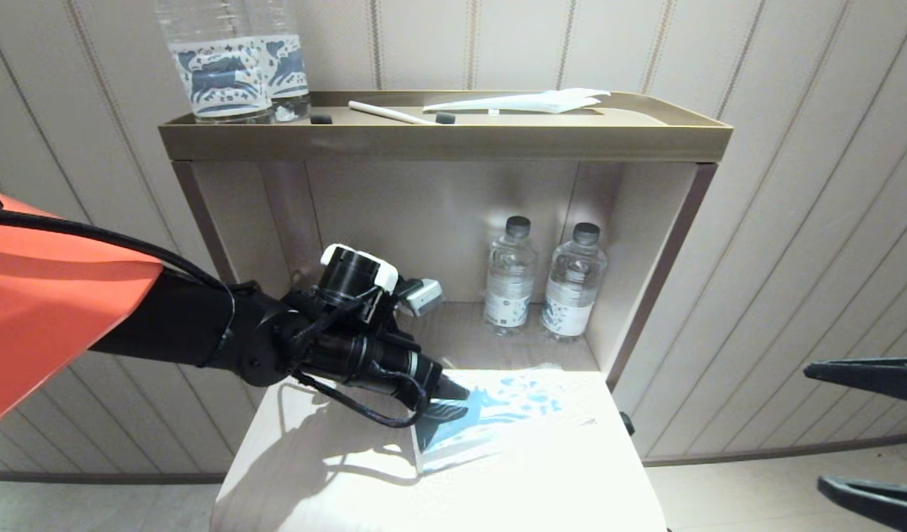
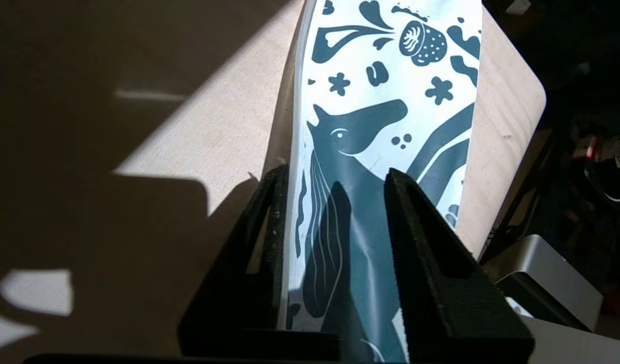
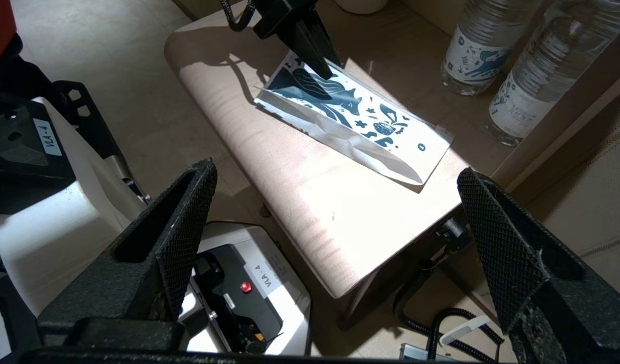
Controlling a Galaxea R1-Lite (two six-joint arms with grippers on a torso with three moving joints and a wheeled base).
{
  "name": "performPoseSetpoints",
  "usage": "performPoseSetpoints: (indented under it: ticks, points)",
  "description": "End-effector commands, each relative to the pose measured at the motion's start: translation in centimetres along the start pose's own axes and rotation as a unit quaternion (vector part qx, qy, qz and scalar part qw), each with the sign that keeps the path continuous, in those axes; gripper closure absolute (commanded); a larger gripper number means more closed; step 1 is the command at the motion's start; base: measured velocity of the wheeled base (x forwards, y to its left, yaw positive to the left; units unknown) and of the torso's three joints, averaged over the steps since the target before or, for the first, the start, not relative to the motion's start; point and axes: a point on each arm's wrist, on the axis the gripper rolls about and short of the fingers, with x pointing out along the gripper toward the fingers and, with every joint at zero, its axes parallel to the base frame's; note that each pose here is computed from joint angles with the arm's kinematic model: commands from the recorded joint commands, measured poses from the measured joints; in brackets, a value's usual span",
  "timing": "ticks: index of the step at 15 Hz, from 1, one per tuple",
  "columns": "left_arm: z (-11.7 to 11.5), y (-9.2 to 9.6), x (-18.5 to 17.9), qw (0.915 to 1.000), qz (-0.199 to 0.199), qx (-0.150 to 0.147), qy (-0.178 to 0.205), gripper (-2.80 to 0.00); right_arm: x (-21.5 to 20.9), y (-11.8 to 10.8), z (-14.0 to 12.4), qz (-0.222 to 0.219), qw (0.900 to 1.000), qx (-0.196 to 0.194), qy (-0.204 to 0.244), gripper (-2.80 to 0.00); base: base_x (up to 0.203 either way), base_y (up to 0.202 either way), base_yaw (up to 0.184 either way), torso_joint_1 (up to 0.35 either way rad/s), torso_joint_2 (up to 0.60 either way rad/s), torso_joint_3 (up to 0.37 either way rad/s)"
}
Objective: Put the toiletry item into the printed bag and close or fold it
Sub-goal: Close the strorage bag and place it on the desk
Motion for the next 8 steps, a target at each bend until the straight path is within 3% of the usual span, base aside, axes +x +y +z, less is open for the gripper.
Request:
performPoseSetpoints:
  ticks: [1, 4, 8]
  points:
    - [0.2, -0.3, -0.5, 1.0, -0.002, 0.004, -0.006, -2.8, -0.2, 0.2, -0.1, 0.002, 1.0, -0.004, -0.003, -2.8, 0.0, 0.0, 0.0, 0.0, 0.0, 0.0]
    - [0.7, -1.4, -2.3, 0.9996, 0.0, 0.014, -0.024, -2.8, -0.5, 0.7, -0.3, -0.001, 1.0, -0.007, -0.006, -2.8, 0.0, 0.0, 0.0, 0.0, 0.0, 0.0]
    - [-0.8, -4.1, -8.3, 0.9968, 0.052, 0.025, -0.056, -2.8, -0.8, 1.0, -0.2, 0.008, 1.0, -0.011, -0.014, -2.8, 0.0, 0.0, 0.0, 0.0, 0.0, 0.0]
